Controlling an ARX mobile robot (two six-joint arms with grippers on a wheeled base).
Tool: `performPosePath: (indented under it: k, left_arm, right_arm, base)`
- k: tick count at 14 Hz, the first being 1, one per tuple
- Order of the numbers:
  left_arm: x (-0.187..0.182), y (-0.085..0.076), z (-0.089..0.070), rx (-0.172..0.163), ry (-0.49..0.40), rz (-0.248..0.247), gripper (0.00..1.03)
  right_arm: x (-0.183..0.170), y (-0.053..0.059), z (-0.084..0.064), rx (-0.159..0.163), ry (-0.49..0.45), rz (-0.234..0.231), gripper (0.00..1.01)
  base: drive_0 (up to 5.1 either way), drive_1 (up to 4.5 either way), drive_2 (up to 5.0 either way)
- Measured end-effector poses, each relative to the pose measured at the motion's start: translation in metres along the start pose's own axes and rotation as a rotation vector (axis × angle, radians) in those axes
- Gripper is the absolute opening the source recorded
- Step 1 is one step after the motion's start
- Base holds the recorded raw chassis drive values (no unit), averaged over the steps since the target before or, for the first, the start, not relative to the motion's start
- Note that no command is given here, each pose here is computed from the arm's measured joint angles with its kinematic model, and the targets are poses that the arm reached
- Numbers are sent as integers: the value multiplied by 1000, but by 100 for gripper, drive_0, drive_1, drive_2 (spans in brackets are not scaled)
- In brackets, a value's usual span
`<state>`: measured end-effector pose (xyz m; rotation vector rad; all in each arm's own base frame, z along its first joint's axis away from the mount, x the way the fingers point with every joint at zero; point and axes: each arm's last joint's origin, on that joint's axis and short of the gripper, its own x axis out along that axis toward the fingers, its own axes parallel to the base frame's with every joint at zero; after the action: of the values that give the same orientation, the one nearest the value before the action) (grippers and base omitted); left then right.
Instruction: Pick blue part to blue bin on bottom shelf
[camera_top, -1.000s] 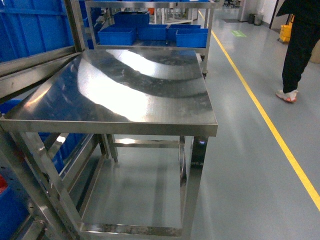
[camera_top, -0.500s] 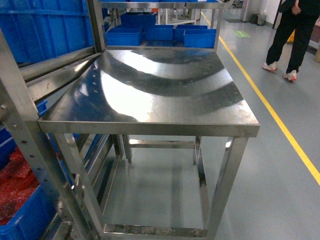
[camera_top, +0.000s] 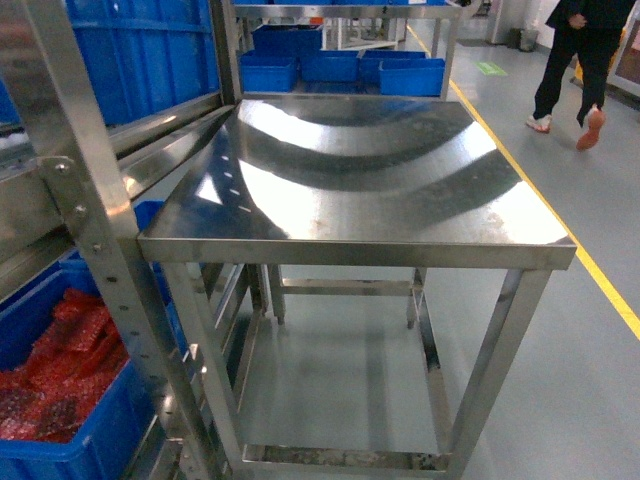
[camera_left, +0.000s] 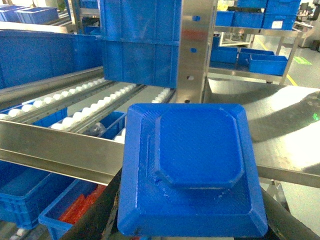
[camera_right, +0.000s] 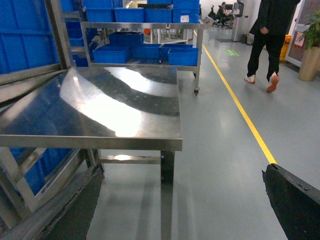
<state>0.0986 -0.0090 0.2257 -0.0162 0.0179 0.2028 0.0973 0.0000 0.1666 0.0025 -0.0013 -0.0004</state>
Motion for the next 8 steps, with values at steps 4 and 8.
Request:
performPosePath:
  k: [4,8]
  left_arm:
    - [0,0,0,0,1,1,43]
    - [0,0,0,-2,-4,1,43]
  right_arm:
    - [0,0,0,0,1,0,98]
    - [0,0,0,0,-1,0,98]
  base:
    - [-484,140,345]
    - [-484,130,348]
